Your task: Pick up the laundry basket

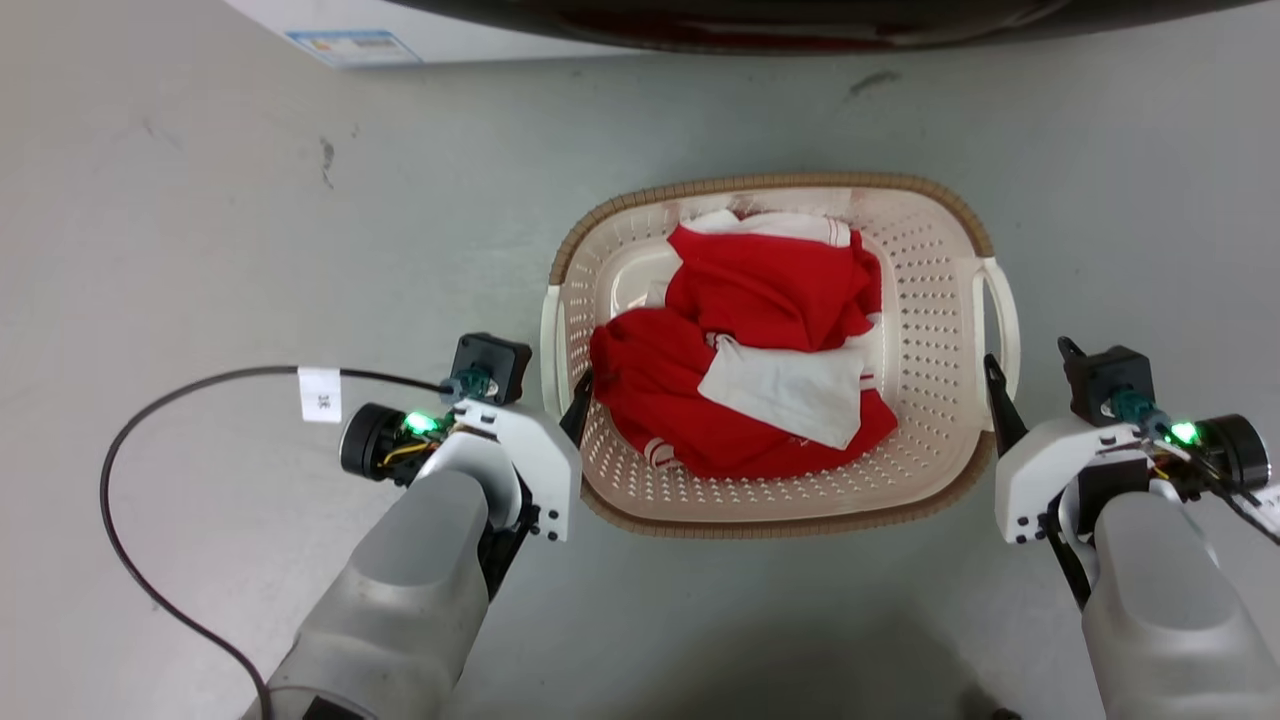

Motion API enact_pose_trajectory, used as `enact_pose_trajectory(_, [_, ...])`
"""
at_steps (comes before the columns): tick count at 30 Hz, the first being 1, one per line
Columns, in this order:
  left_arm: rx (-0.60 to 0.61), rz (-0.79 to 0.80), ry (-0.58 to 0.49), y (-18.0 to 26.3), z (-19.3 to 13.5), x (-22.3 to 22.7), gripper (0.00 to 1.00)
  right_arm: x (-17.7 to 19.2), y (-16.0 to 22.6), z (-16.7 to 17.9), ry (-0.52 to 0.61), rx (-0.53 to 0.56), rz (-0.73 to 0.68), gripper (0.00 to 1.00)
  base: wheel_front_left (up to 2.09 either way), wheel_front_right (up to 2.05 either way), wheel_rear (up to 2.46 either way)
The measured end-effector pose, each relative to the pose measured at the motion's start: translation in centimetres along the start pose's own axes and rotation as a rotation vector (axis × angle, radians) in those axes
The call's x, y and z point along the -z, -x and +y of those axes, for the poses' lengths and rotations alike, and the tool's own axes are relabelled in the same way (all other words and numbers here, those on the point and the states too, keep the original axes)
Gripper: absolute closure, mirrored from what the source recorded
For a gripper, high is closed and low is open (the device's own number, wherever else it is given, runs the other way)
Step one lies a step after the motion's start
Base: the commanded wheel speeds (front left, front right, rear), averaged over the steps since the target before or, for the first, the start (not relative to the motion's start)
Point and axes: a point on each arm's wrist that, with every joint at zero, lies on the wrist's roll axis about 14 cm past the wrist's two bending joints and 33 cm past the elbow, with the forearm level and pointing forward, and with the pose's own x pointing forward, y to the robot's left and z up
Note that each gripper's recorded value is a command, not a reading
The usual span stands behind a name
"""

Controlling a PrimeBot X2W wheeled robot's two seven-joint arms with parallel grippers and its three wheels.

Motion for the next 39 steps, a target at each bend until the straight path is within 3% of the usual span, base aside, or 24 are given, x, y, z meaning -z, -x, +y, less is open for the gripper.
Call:
enact_pose_trajectory(18, [0.016,0.113,0.016,-3.1,0.6,2.8,0.00,3.2,-3.7,0.9,0.022,-0.048,0.131,0.00,0.00,0.00,0.00])
enact_pose_trajectory(19, [0.016,0.121,0.016,-3.2,0.6,3.0,0.29,3.2,-3.8,1.0,0.025,-0.051,0.133,0.64,0.00,0.00,0.00])
enact_pose_trajectory(20, [0.016,0.122,0.019,-3.3,0.7,3.0,0.99,3.3,-4.0,1.1,0.029,-0.056,0.140,1.00,0.00,0.00,0.00])
enact_pose_trajectory(27, [0.018,0.122,0.014,-3.3,0.3,2.9,1.00,3.2,-4.0,1.8,0.021,-0.069,0.141,1.00,0.00,0.00,0.00])
enact_pose_trajectory(39, [-0.016,0.080,0.005,0.4,0.4,0.6,1.00,0.5,-1.1,2.6,0.037,-0.094,0.095,1.00,0.00,0.00,0.00])
